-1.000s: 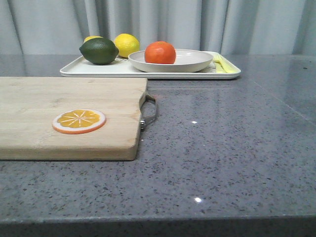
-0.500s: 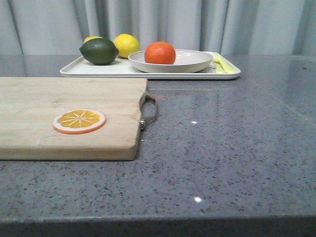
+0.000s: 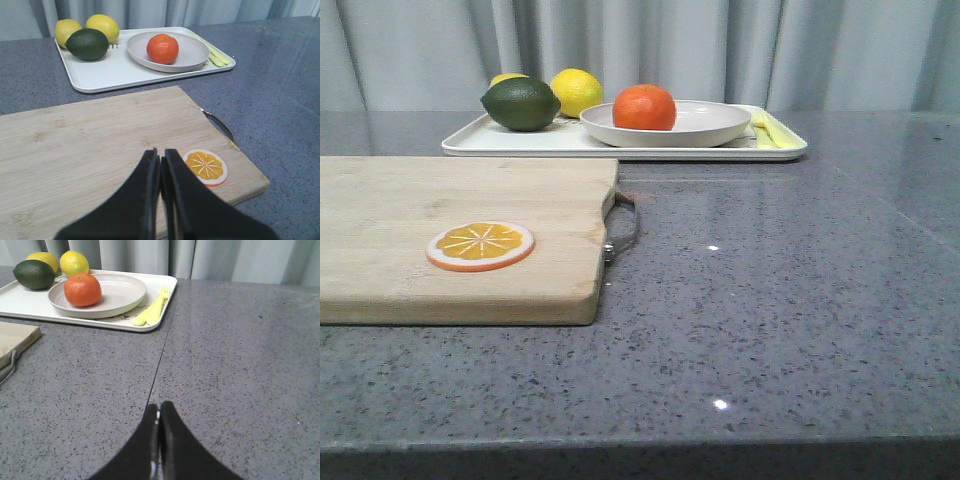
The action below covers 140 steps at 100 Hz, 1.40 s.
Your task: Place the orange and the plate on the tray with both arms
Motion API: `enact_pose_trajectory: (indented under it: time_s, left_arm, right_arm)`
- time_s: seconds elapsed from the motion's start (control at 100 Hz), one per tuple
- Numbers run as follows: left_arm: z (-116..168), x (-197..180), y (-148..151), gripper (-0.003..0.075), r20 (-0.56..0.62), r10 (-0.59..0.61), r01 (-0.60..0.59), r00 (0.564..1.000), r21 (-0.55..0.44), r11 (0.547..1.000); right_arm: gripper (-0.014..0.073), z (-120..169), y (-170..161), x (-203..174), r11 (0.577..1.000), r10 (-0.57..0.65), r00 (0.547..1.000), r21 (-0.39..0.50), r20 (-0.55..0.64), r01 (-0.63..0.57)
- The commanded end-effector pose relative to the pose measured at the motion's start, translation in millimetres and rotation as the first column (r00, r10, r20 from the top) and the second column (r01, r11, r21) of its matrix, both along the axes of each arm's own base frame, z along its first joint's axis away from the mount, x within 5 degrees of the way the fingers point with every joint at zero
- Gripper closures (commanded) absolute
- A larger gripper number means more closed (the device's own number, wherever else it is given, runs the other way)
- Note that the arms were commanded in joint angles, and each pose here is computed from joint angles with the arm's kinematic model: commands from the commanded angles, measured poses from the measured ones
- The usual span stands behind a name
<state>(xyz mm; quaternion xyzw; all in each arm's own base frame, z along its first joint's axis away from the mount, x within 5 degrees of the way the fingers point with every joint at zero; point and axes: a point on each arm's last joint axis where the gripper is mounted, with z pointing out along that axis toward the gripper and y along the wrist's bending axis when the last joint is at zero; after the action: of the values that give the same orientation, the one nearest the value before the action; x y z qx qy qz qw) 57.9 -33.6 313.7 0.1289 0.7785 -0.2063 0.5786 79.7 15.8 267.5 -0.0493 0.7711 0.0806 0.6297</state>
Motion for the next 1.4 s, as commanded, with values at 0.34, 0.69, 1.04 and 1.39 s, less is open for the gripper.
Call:
enact_pose_trajectory:
  time_s: [0.34,0.69,1.04,1.39]
  left_arm:
    - [12.9,-6.1,3.9,0.0739,0.115,0.015,-0.009,0.993,-0.059,0.998]
    - [12.9,-6.1,3.9,0.0739,0.115,0.015,-0.009,0.993,-0.059,0.998]
    - [11.5,-5.7,3.7,0.0739,0.111,0.015,-0.009,0.994,-0.057,0.998]
    - [-11.6,2.7,7.5,0.0739,0.17,0.12,-0.103,0.978,-0.103,0.989]
  right_arm:
    - [0.0662,14.6,-1.3,-0.2,1.0,-0.013,0.994,0.009,0.108,0.012]
    - [0.0662,14.6,-1.3,-0.2,1.0,-0.013,0.994,0.009,0.108,0.012]
    - [0.0662,14.6,-1.3,-0.2,1.0,-0.013,0.994,0.009,0.108,0.012]
    - [0.0662,14.6,-1.3,-0.2,1.0,-0.013,0.994,0.009,0.108,0.012]
